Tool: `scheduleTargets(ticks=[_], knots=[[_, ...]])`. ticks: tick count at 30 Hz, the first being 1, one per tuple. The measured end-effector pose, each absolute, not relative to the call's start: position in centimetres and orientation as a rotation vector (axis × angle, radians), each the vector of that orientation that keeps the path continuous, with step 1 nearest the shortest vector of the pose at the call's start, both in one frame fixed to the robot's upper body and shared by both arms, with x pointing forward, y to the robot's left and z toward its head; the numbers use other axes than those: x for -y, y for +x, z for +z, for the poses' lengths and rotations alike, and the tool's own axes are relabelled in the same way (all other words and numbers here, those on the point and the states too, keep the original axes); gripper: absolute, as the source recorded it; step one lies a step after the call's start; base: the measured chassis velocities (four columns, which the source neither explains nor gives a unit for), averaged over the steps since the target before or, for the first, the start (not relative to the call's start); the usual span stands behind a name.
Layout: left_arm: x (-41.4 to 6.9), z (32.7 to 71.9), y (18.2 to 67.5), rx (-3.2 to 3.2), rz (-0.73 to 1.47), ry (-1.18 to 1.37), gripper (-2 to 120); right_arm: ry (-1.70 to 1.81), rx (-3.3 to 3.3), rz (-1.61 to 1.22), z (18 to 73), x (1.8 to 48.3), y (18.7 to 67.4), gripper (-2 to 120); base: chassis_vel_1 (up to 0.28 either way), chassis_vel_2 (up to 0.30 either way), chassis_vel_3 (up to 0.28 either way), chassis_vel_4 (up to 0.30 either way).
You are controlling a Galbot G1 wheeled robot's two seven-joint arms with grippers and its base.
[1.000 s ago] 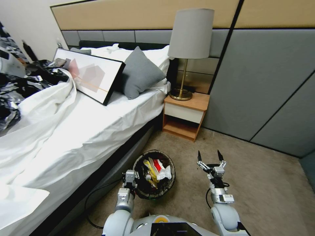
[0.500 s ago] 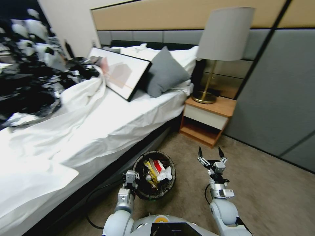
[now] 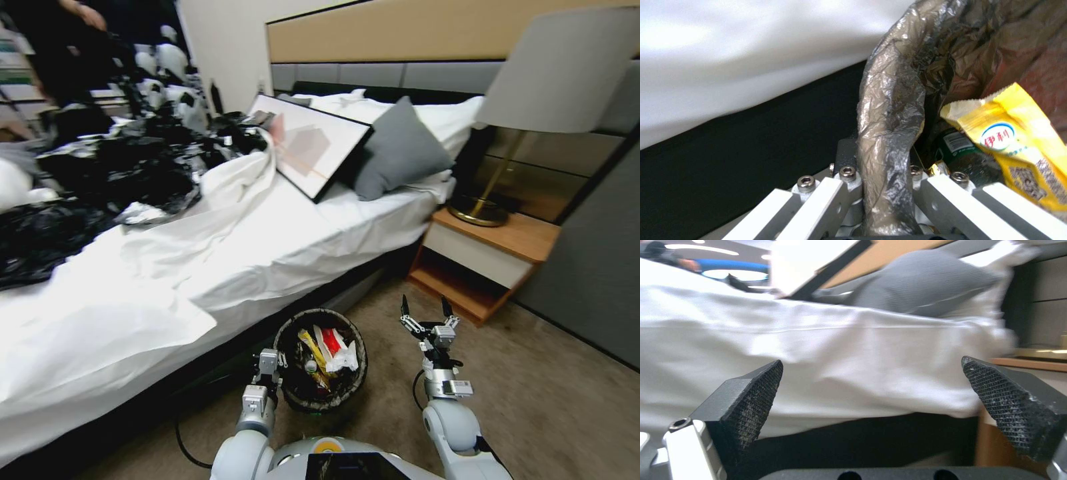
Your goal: Pick up the trash bin, then pick up the garbage from the floor and place it into the trash bin.
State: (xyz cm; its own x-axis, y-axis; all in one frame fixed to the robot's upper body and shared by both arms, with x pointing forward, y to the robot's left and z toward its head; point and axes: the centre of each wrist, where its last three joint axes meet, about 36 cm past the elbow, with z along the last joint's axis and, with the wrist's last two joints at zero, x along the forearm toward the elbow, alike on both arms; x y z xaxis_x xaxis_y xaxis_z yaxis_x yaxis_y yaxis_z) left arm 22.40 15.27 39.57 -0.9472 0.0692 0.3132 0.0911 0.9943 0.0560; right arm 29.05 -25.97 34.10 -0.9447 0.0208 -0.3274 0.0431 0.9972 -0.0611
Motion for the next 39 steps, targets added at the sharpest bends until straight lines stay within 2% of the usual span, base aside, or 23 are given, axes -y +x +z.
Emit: scheduleTargets(ticks=[8, 39], knots=[[-15.17, 39.36, 22.45, 2.824, -0.097, -0.122, 1, 0.039, -2.811, -0.099, 33.93, 25.8, 29.22, 100, 0.105, 0.095, 0.097, 0.107], [-15.27, 39.42, 22.45, 2.827, -0.09, -0.113, 1, 0.02, -2.815, -0.091, 33.93, 25.1, 29.35, 100, 0.0, 0.0, 0.0, 0.0]])
